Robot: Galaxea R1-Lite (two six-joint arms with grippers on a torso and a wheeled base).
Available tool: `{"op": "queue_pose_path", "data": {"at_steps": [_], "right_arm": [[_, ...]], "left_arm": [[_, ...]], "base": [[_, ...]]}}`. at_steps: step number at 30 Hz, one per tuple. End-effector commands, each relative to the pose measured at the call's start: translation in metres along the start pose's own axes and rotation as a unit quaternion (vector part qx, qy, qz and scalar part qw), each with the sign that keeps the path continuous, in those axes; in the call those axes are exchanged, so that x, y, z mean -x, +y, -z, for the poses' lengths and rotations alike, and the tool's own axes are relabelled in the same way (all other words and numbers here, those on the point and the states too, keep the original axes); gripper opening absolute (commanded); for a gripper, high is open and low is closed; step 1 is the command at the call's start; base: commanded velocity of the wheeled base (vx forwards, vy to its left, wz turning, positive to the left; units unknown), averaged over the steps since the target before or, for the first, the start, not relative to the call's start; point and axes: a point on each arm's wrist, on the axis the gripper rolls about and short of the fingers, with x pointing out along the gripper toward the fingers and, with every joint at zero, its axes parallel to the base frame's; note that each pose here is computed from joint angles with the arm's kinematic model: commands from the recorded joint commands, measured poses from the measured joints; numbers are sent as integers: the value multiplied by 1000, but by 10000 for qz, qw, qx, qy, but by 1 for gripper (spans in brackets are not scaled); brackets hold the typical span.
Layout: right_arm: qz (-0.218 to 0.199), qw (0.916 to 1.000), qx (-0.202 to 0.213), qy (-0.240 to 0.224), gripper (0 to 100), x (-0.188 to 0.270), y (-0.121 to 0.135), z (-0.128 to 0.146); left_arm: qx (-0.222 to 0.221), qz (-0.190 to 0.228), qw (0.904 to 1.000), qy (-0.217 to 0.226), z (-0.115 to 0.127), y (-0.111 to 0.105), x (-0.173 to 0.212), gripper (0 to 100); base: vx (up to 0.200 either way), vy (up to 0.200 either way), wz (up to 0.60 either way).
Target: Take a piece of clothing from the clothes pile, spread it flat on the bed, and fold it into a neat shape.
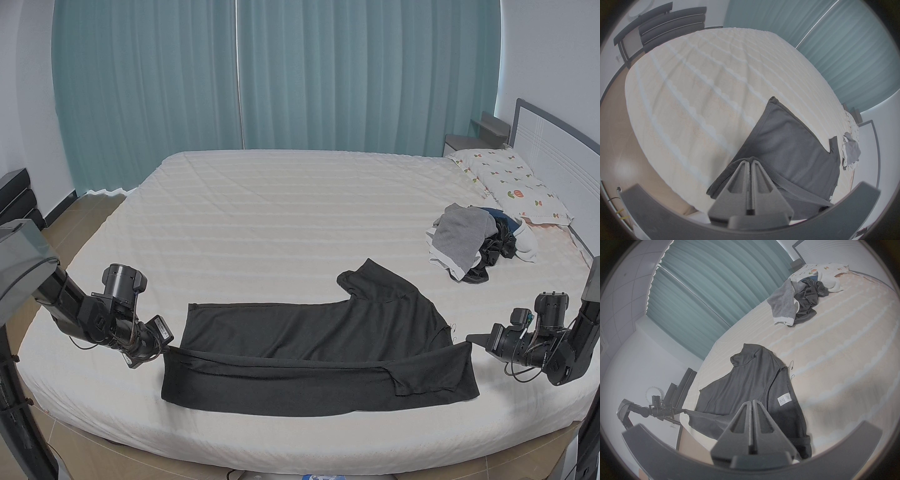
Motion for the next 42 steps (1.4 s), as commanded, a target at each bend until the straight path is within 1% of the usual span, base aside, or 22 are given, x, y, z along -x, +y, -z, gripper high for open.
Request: {"op": "queue_pose_path", "data": {"at_steps": [1,8,11,14,18,23,26,29,33,34,35,40,42], "right_arm": [[56,9998,-106,130,0,-17,-12,3],[74,9996,-165,226,0,-30,-20,6],[105,9993,-200,282,0,-36,-24,9],[188,9992,-216,276,0,-43,-28,9],[224,9989,-254,332,0,-51,-35,12],[190,9992,-227,272,0,-56,-37,13],[255,9990,-325,195,0,-60,-40,16],[251,9991,-330,117,0,-63,-39,16],[241,9990,-348,154,0,-65,-39,19],[241,9990,-348,154,0,-65,-39,19],[241,9990,-348,154,100,-65,-39,19],[213,9992,-331,99,100,-61,-36,17],[203,9991,-376,-19,100,-57,-35,12]], "left_arm": [[82,-239,9995,187,7,7,-35,0],[96,-304,9994,149,6,6,-45,0],[167,-345,9991,162,6,6,-56,0],[321,-270,9991,39,6,3,-63,0],[329,-290,9990,-121,7,3,-71,0],[329,-308,9988,-194,7,3,-73,0],[282,-340,9989,-171,10,1,-75,0],[276,-342,9989,-173,11,1,-75,0],[283,-347,9989,-157,11,1,-75,0],[283,-342,9989,-163,11,1,-75,100],[283,-342,9989,-163,11,1,-75,100],[337,-319,9987,-197,10,0,-73,100],[420,-309,9983,-246,8,-1,-71,100]], "base": [[0,0,0],[0,0,0],[0,0,0],[0,0,0],[0,0,0],[0,0,0],[0,0,0],[0,0,0],[0,0,0],[0,0,0],[0,0,0],[0,0,0],[0,0,0]]}}
